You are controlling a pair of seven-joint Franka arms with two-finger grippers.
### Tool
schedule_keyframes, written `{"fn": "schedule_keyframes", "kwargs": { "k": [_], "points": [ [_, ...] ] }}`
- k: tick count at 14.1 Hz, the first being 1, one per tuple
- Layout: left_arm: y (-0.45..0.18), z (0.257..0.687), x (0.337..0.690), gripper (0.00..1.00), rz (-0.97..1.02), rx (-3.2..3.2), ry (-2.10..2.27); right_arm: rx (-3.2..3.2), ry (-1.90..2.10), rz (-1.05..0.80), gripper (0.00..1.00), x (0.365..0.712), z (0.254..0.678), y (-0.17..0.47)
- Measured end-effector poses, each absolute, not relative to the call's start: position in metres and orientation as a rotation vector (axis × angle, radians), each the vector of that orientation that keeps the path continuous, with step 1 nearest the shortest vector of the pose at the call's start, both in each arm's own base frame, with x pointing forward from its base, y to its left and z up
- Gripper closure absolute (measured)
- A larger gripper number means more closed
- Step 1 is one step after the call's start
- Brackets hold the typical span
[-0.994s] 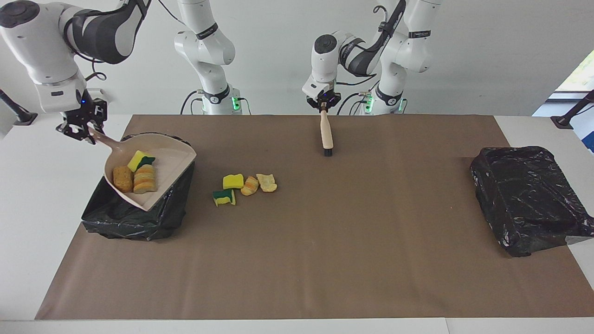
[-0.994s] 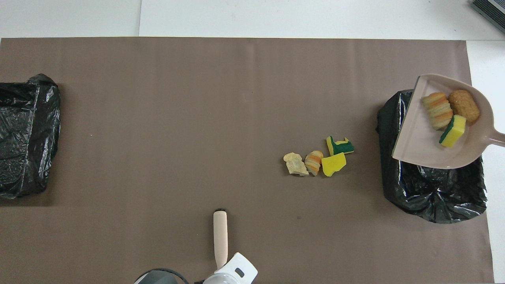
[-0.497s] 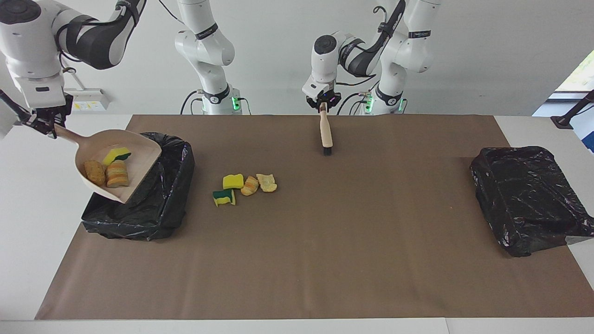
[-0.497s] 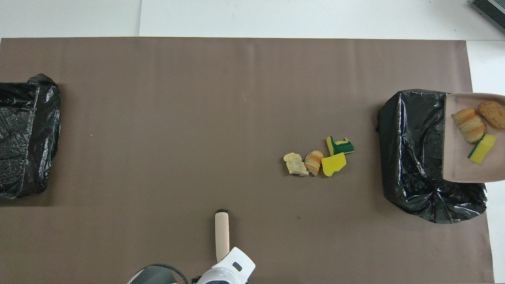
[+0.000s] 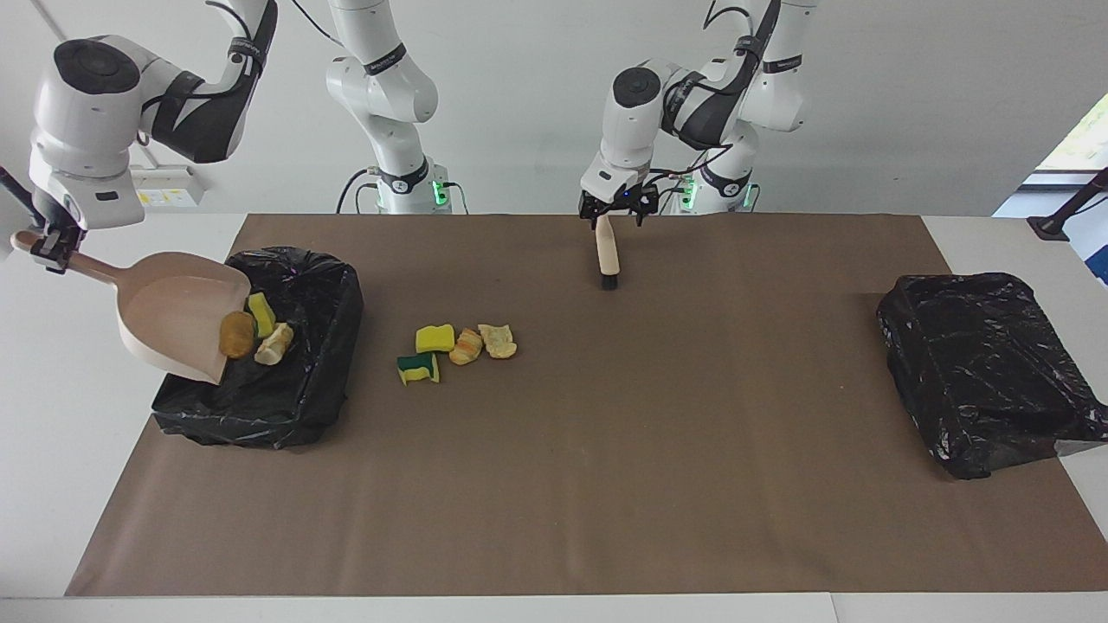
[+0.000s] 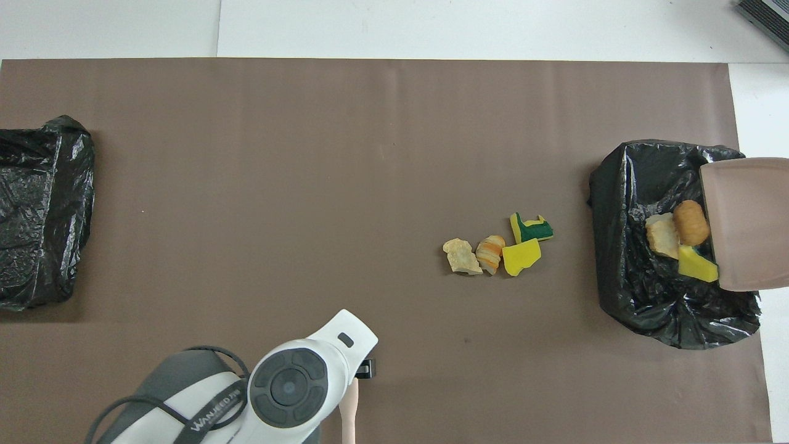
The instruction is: Sweep and dump trash in bin
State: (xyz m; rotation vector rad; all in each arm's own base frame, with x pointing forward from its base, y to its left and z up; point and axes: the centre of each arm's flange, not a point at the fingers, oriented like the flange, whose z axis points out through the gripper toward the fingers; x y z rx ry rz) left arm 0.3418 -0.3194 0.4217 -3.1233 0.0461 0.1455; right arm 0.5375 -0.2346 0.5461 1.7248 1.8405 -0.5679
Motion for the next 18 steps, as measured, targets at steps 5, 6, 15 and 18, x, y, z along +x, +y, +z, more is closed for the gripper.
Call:
{"fn": "schedule_keyframes", "kwargs": {
  "k": [5, 6, 15, 18],
  "points": [
    [-0.241, 0.506, 0.438, 0.00, 0.032, -3.116, 0.211, 1.640, 1.847, -0.614, 0.68, 0.543, 0.552, -0.223],
    [-0.231, 0.522, 0.450, 0.00, 0.028, -3.109, 0.232, 1.635, 1.834, -0.605, 0.68, 0.544, 0.560, -0.223],
    [-0.161, 0.649, 0.500, 0.00, -0.059, -3.115, 0.177, 2.272, 1.370, -0.220, 0.68, 0.543, 0.620, -0.131],
    [-0.150, 0.659, 0.501, 0.00, -0.034, -3.114, 0.151, 2.518, 1.113, -0.121, 0.68, 0.547, 0.607, -0.038]
  ]
}}
